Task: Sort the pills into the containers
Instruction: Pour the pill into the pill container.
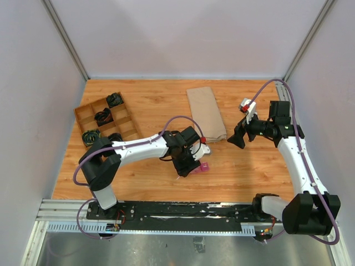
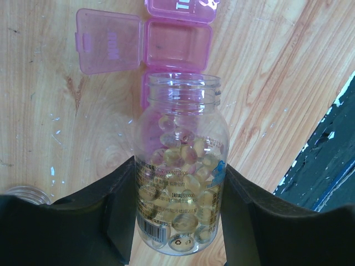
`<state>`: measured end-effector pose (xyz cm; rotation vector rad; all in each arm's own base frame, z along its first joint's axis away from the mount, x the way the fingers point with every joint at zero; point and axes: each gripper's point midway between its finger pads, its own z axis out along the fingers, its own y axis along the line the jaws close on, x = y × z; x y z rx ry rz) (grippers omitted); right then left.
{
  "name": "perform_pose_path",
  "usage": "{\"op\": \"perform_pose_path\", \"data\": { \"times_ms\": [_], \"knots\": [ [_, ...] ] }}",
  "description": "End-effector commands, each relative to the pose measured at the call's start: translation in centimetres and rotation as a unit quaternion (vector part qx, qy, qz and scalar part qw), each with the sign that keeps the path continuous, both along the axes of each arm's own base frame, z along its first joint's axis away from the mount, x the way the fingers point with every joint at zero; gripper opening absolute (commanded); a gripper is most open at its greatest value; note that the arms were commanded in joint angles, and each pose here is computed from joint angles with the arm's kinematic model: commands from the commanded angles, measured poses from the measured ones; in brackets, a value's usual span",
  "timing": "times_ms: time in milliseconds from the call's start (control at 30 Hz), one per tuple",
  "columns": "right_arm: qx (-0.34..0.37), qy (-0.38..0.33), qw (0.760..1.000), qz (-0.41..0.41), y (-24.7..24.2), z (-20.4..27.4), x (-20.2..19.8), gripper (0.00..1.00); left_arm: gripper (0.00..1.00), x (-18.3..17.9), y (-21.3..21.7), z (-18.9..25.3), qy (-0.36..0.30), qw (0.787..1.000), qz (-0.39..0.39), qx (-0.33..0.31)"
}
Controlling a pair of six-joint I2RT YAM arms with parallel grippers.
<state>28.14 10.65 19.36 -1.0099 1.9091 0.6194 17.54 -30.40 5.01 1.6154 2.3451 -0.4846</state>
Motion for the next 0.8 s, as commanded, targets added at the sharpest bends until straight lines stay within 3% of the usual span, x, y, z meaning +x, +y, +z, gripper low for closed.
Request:
{"op": "perform_pose_path", "data": {
  "times_ms": [0, 767],
  "knots": [
    [0.010, 0.003, 1.000, -0.002, -0.12, 0.60, 0.01, 0.99, 0.00, 0.50, -0.29, 0.39, -0.001, 1.000, -0.005, 0.002],
    [0.010, 0.003, 1.000, -0.002, -0.12, 0.57, 0.05, 0.99, 0.00, 0.58, -0.23, 0.33, 0.006, 1.000, -0.005, 0.014]
  ]
}}
